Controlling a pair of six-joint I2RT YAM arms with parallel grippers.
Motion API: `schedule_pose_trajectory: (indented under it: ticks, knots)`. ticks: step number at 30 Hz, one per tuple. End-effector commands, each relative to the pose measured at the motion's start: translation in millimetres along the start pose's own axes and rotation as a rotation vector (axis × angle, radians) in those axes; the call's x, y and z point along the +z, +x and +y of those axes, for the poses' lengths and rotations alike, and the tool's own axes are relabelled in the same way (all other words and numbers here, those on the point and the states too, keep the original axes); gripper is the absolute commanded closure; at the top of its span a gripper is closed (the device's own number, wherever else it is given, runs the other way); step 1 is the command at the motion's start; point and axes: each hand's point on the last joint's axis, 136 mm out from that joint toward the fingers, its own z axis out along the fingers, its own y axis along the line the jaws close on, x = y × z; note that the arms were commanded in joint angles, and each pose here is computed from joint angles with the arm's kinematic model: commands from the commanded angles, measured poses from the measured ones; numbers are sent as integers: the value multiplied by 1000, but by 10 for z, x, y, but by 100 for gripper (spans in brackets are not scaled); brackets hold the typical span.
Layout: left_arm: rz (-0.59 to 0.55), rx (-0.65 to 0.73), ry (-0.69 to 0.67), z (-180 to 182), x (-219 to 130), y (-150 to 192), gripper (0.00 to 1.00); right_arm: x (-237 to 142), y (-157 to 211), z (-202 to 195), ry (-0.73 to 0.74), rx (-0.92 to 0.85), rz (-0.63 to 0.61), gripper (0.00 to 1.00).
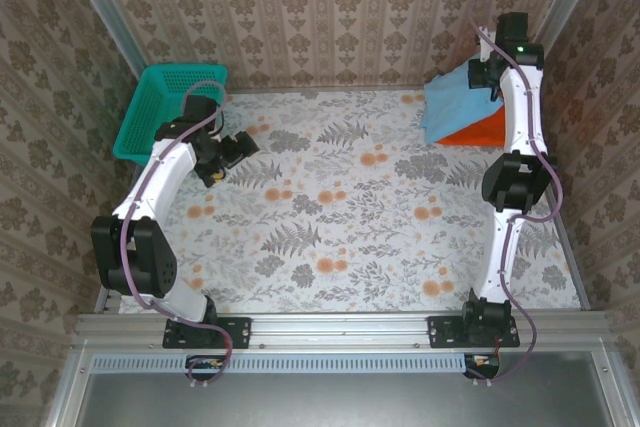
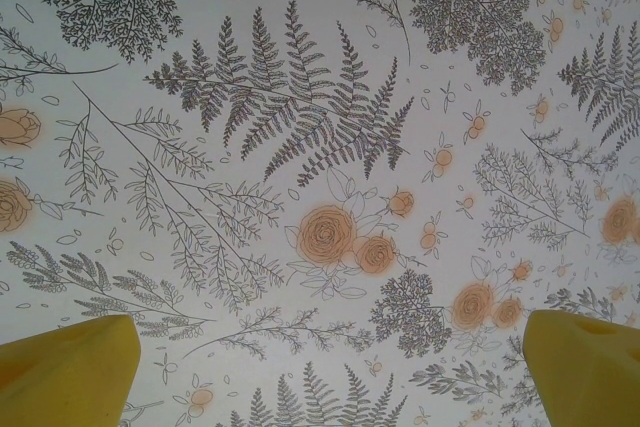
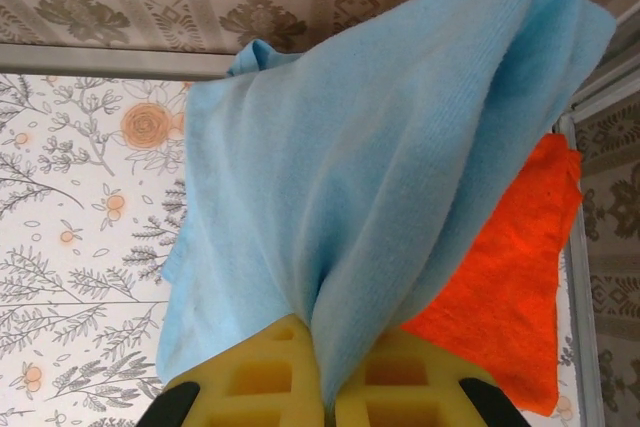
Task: Fold and stack the t-shirts
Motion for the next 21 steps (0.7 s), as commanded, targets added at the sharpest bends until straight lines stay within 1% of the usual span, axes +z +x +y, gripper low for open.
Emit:
schedule_pose_trajectory:
  ticks: [1,8,11,15,17,18,19,20,21]
  knots:
    - [22,-20,-13,46,-15,12,0,7,50,-142,5,24,9,100]
    - [38,-28,-44,79,-42,21,0,424,342,-413,20,109,87,100]
    - [51,-32,-57,90,-52,27,0,604,477,-539,33,147,117,98]
    - [74,-28,-83,115,-53,42,0,796,614,-857,82,232,123,97]
    - [86,-30,-91,123,-65,58,0,871,667,-1080,132,277,113,94]
    - [92,-30,-91,115,-72,69,0,920,691,-1163,146,291,106,88]
    - [100,-29,-95,117,-76,82,0,963,722,-1251,170,305,105,78]
    - [106,-28,-99,120,-88,85,0,1016,764,-1335,201,321,108,66]
    - [112,-26,-102,113,-102,86,0,1038,802,-1438,239,343,111,48]
